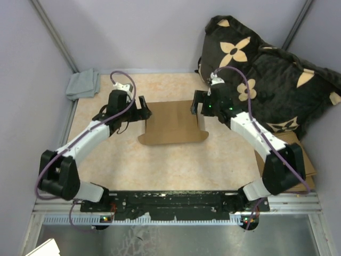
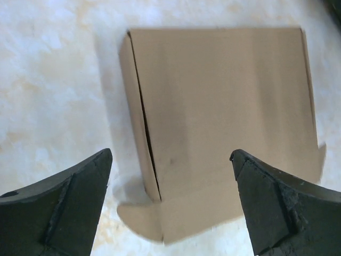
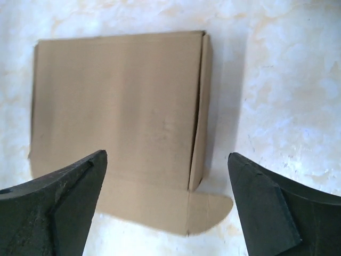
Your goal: Fold the paper box
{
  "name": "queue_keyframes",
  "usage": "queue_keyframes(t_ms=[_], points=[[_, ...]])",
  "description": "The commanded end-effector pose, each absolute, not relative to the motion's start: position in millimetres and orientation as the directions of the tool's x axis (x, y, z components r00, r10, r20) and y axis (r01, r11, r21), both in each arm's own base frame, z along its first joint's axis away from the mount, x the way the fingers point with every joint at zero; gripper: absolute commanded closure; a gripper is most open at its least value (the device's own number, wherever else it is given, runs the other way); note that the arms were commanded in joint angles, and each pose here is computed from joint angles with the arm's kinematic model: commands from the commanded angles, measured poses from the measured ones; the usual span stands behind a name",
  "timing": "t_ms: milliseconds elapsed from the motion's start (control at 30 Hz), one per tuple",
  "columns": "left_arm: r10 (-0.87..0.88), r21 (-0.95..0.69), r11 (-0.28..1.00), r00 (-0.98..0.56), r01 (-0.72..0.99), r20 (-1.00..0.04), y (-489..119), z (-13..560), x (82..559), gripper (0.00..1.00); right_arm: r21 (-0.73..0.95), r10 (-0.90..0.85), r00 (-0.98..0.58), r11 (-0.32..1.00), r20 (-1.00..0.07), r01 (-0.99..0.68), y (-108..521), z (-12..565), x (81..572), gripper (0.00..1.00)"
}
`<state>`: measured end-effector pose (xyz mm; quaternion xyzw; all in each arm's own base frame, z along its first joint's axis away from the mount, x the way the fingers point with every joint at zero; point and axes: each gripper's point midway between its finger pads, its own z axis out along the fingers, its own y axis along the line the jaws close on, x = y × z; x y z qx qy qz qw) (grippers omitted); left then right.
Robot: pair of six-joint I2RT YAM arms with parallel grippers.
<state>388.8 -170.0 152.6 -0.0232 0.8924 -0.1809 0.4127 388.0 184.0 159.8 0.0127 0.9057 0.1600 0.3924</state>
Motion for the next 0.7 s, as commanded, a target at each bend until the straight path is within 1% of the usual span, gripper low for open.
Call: queue_keyframes(t_ms=[0,33,67,133,167,200,267,433,667], points=[[-0.156,-0.420,0.864,-0.645,0.279,-0.748,-185,155,342,0.00,0.364,0.102,-0.702,0.901,-0.705,-0.234,190,159,344,0.01],[-0.168,-0.441,0.851,-0.648,0.286,-0.743,-185,149,332,0.00,0.380,0.105,-0.726,0.897,-0.680,-0.226,190,151,334,0.01],[-0.181,-0.456,0.840,-0.642,0.293,-0.745,-185,148,325,0.04,0.388,0.106,-0.741,0.895,-0.663,-0.219,189,145,325,0.01],[-0.191,-0.465,0.842,-0.656,0.273,-0.730,-180,140,311,0.21,0.365,0.093,-0.758,0.909,-0.645,-0.199,186,134,309,0.04],[-0.192,-0.463,0.847,-0.661,0.262,-0.725,-178,139,307,0.26,0.346,0.082,-0.758,0.917,-0.647,-0.196,187,130,302,0.05],[-0.190,-0.453,0.858,-0.670,0.242,-0.717,-173,134,303,0.29,0.324,0.068,-0.761,0.927,-0.645,-0.191,187,124,295,0.05],[-0.179,-0.435,0.871,-0.677,0.229,-0.714,-170,130,299,0.29,0.288,0.057,-0.763,0.942,-0.644,-0.174,185,118,290,0.06],[-0.156,-0.414,0.882,-0.688,0.227,-0.709,-170,122,296,0.28,0.287,0.060,-0.776,0.945,-0.628,-0.159,186,109,288,0.10],[-0.105,-0.377,0.900,-0.731,0.220,-0.675,-182,100,299,0.31,0.252,0.034,-0.780,0.954,-0.625,-0.160,187,104,298,0.10]])
